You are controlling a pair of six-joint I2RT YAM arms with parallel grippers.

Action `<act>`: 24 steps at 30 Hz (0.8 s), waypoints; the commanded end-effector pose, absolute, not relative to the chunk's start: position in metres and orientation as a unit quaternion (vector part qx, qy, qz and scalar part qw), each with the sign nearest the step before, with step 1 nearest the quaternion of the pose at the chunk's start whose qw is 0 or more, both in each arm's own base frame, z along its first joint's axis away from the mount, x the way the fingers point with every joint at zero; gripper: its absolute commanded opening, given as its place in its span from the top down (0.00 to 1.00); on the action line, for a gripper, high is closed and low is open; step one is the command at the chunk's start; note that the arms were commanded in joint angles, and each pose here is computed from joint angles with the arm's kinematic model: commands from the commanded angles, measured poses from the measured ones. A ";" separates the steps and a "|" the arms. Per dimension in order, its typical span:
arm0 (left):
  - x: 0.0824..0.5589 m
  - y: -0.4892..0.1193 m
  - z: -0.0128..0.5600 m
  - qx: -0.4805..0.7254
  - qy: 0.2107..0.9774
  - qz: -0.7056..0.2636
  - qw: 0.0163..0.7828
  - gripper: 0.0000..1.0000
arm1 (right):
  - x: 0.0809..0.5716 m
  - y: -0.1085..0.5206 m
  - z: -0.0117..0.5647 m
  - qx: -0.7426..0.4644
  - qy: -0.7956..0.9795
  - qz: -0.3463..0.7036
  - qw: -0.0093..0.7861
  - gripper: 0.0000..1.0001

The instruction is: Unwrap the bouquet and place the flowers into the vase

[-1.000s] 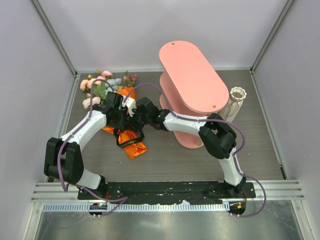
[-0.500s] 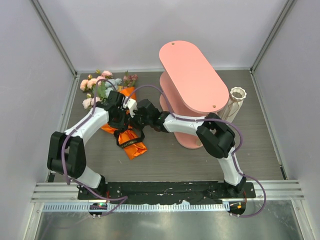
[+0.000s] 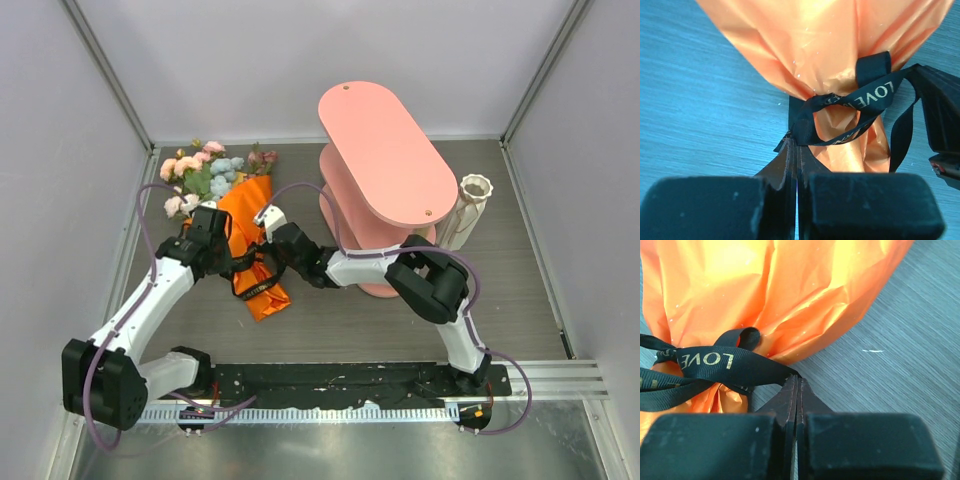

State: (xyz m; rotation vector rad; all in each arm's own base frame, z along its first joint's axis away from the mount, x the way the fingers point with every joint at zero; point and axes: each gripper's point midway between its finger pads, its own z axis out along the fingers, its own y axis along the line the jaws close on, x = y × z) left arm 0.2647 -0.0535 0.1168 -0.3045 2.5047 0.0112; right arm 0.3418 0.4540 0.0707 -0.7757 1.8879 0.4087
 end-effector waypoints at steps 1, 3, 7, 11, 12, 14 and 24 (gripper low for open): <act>0.264 -0.050 0.118 -0.196 0.924 -0.006 0.329 1.00 | 0.358 0.456 0.147 -0.245 0.745 0.198 0.588 0.99; 0.265 -0.052 0.121 -0.225 0.913 -0.021 0.339 1.00 | 0.360 0.455 0.158 -0.244 0.735 0.197 0.600 0.99; 0.250 -0.037 0.116 -0.306 0.892 0.003 0.331 1.00 | 0.364 0.453 0.176 -0.244 0.725 0.188 0.617 0.99; 0.235 -0.037 0.109 -0.351 0.880 -0.013 0.321 1.00 | 0.360 0.460 0.185 -0.257 0.716 0.206 0.616 0.99; 0.231 -0.037 0.110 -0.354 0.877 -0.022 0.324 1.00 | 0.359 0.463 0.187 -0.262 0.714 0.212 0.614 0.99; 0.235 -0.050 0.115 -0.330 0.881 -0.065 0.332 1.00 | 0.341 0.478 0.173 -0.328 0.711 0.245 0.572 0.98; 0.217 -0.023 0.146 -0.358 0.872 -0.003 0.333 1.00 | 0.287 0.484 0.132 -0.486 0.678 0.301 0.463 0.43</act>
